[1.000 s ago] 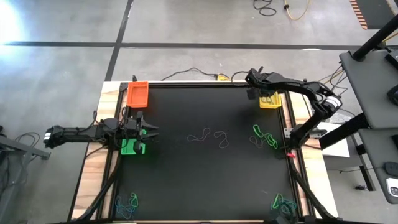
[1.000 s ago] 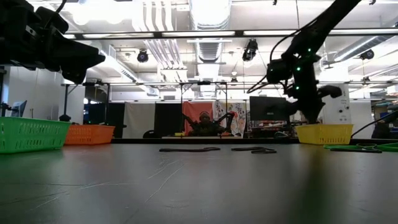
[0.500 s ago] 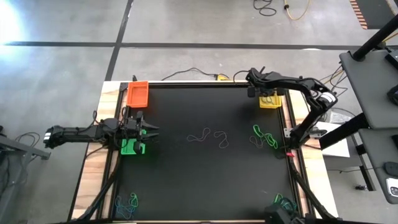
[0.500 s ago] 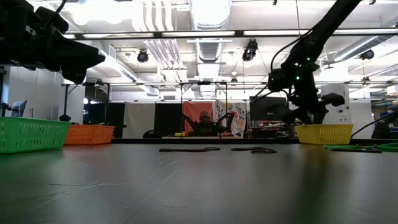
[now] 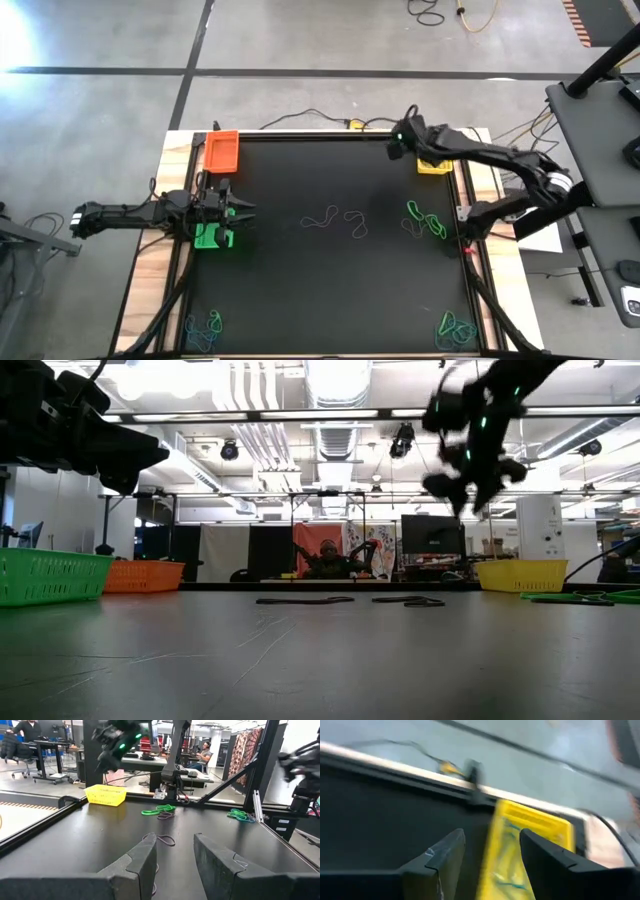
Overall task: Sort rubber bands into baskets
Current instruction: Put the center violet rubber band into the green bin
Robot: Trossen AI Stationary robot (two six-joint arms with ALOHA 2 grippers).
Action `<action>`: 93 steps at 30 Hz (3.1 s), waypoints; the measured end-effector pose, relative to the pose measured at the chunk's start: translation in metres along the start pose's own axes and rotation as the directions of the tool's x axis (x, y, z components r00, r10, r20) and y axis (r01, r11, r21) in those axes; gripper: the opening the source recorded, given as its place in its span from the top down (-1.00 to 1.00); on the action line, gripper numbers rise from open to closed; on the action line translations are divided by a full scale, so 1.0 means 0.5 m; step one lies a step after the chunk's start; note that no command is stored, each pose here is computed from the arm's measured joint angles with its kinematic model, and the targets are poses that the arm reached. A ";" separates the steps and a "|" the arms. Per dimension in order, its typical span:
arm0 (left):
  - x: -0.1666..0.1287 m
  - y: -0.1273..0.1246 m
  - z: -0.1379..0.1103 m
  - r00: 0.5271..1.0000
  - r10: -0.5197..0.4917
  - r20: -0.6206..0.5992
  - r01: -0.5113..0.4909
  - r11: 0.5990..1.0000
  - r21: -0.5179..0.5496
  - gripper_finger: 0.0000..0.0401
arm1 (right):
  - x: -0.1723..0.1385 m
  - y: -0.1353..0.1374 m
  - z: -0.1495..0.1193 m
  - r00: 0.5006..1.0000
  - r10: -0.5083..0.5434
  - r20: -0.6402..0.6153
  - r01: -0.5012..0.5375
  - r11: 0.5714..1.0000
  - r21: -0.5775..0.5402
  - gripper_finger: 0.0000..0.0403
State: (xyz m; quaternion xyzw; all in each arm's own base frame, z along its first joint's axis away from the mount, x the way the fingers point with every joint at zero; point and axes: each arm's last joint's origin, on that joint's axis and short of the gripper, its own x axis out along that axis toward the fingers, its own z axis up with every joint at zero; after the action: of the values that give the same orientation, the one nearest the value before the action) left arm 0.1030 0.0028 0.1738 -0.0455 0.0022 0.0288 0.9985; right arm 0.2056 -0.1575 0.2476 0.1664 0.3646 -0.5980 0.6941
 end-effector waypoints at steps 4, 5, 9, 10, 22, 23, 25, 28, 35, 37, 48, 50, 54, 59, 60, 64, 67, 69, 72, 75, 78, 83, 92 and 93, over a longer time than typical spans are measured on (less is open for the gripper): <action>0.000 0.000 0.000 1.000 0.000 0.000 0.000 1.000 0.000 0.43 | -0.084 0.058 -0.030 0.965 0.258 0.046 -0.251 0.960 -0.127 0.07; 0.000 0.000 0.000 1.000 0.000 0.000 0.000 1.000 0.000 0.43 | -0.103 0.073 -0.041 0.946 0.320 0.047 -0.309 0.937 -0.160 0.07; 0.000 0.000 0.000 1.000 0.000 0.000 0.000 1.000 0.000 0.43 | -0.165 0.129 -0.098 0.862 0.507 0.028 -0.474 0.823 -0.312 0.07; 0.000 0.000 0.000 1.000 0.000 0.000 0.000 1.000 0.000 0.43 | -0.179 0.139 -0.113 0.845 0.534 0.018 -0.495 0.795 -0.349 0.07; 0.000 0.000 0.000 1.000 0.000 0.000 0.000 1.000 0.000 0.43 | -0.290 0.179 -0.239 0.621 0.729 -0.289 -0.752 0.450 -0.482 0.07; 0.000 0.000 0.000 1.000 0.000 0.000 0.000 1.000 0.000 0.43 | -0.294 0.176 -0.247 0.621 0.719 -0.312 -0.757 0.446 -0.478 0.07; 0.000 0.000 0.000 1.000 0.000 0.000 0.000 1.000 0.000 0.43 | -0.300 0.172 -0.260 0.625 0.702 -0.340 -0.761 0.452 -0.467 0.07; 0.000 0.000 0.000 1.000 0.000 0.000 0.000 1.000 0.000 0.43 | -0.307 0.168 -0.274 0.629 0.686 -0.366 -0.762 0.450 -0.465 0.07; 0.000 0.000 0.000 1.000 0.000 0.000 0.000 1.000 0.000 0.43 | -0.309 0.165 -0.289 0.634 0.655 -0.411 -0.766 0.459 -0.450 0.07; 0.000 0.000 0.000 1.000 0.000 0.000 0.000 1.000 0.000 0.43 | -0.304 0.156 -0.294 0.652 0.612 -0.448 -0.756 0.478 -0.448 0.07; 0.000 0.000 0.000 1.000 0.000 0.000 0.000 1.000 0.000 0.43 | -0.272 0.192 -0.299 0.728 0.601 -0.329 -0.682 0.593 -0.427 0.07; 0.000 0.000 0.000 1.000 0.000 0.000 0.000 1.000 0.000 0.43 | -0.252 0.212 -0.304 0.745 0.580 -0.330 -0.665 0.603 -0.440 0.07; 0.000 0.000 0.000 1.000 0.000 0.000 0.000 1.000 0.000 0.43 | -0.195 0.247 -0.311 0.779 0.532 -0.331 -0.626 0.654 -0.423 0.07; 0.000 0.000 0.000 1.000 0.000 0.001 0.000 1.000 0.000 0.43 | -0.125 0.266 -0.297 0.810 0.497 -0.312 -0.585 0.725 -0.363 0.07; 0.000 0.000 0.000 1.000 0.000 0.000 0.000 1.000 0.000 0.43 | -0.114 0.270 -0.293 0.812 0.497 -0.305 -0.581 0.733 -0.353 0.07; 0.000 0.000 0.000 1.000 0.000 0.000 0.000 1.000 0.000 0.43 | -0.073 0.286 -0.291 0.825 0.475 -0.307 -0.562 0.748 -0.353 0.07; 0.000 0.000 0.000 1.000 0.000 0.000 0.000 1.000 0.000 0.43 | -0.052 0.302 -0.298 0.812 0.485 -0.324 -0.579 0.737 -0.349 0.07; 0.000 0.000 0.000 1.000 0.000 0.000 0.000 1.000 0.000 0.43 | -0.042 0.309 -0.303 0.818 0.477 -0.322 -0.571 0.738 -0.359 0.07; 0.000 0.000 0.000 1.000 0.000 0.000 0.000 1.000 0.000 0.43 | -0.030 0.314 -0.306 0.822 0.465 -0.330 -0.565 0.739 -0.366 0.11; 0.000 0.000 0.000 1.000 0.000 0.000 0.000 1.000 0.000 0.43 | -0.021 0.316 -0.312 0.825 0.451 -0.340 -0.560 0.731 -0.390 0.26; 0.000 0.000 0.000 1.000 0.000 0.000 0.000 1.000 0.000 0.43 | -0.017 0.318 -0.315 0.828 0.444 -0.341 -0.558 0.715 -0.422 0.48; 0.000 0.000 0.000 1.000 0.000 0.000 0.000 1.000 0.000 0.43 | -0.018 0.318 -0.311 0.836 0.452 -0.311 -0.548 0.688 -0.476 0.90; 0.000 0.000 0.000 1.000 0.000 0.000 0.000 1.000 0.000 0.43 | -0.009 0.339 -0.259 0.810 0.525 -0.260 -0.576 0.631 -0.521 0.95; 0.000 0.000 0.000 1.000 0.000 0.000 0.000 1.000 0.000 0.43 | -0.006 0.343 -0.246 0.807 0.541 -0.237 -0.577 0.633 -0.516 0.95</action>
State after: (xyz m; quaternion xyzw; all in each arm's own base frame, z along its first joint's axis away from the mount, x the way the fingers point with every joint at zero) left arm 0.1029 0.0028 0.1738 -0.0454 0.0020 0.0288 0.9986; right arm 0.3308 -0.0339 0.1313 0.0756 0.4755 -0.2125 0.8503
